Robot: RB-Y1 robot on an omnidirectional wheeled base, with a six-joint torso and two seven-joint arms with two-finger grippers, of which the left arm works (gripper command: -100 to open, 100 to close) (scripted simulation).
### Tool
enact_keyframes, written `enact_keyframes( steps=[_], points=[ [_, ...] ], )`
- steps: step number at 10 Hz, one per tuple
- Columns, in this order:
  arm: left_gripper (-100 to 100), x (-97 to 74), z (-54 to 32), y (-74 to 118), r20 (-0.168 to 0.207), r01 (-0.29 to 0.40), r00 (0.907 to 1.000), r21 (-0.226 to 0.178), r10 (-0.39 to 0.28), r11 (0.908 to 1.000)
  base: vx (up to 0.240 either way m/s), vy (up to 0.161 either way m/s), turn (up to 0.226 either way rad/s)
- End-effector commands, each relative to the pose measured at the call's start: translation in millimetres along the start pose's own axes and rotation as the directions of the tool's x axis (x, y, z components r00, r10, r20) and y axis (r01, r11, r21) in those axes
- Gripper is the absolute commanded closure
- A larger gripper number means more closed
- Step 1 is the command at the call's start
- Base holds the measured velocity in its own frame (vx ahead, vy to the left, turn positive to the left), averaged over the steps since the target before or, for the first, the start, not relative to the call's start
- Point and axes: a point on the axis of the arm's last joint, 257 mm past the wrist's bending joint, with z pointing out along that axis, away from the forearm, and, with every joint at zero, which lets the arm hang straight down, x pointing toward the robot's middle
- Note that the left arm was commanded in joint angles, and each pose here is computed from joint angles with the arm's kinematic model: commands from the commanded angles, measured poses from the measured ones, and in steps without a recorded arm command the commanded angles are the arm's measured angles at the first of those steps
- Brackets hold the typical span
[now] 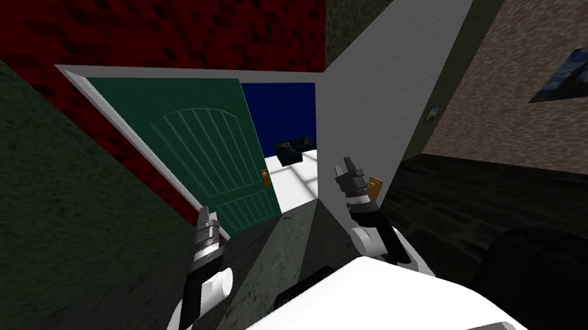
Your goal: Pull the door open
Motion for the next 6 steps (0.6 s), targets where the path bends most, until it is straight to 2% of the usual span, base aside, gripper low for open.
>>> enact_keyframes(
  steps=[1,2,3,4,5,6],
  points=[
    [-100,1.7,-1.0,11.3,0.002,-0.001,1.0000,-0.021,0.001,0.9998,0.063,0.010,-0.047],
    [-100,0.6,3.1,19.7,0.009,-0.001,1.0000,-0.032,0.001,0.9995,0.063,0.008,-0.080],
    [-100,1.1,1.7,23.3,0.008,-0.001,1.0000,-0.040,0.002,0.9992,0.043,0.011,-0.037],
    [-100,0.1,5.5,32.2,0.015,-0.001,0.9999,-0.052,0.001,0.9986,0.049,0.008,-0.087],
    [-100,0.5,4.2,35.1,0.014,-0.001,0.9999,-0.059,0.002,0.9983,0.042,0.005,-0.044],
    [-100,-0.3,7.7,44.9,0.022,0.001,0.9998,-0.074,0.001,0.9973,0.046,0.003,-0.087]
  ],
)
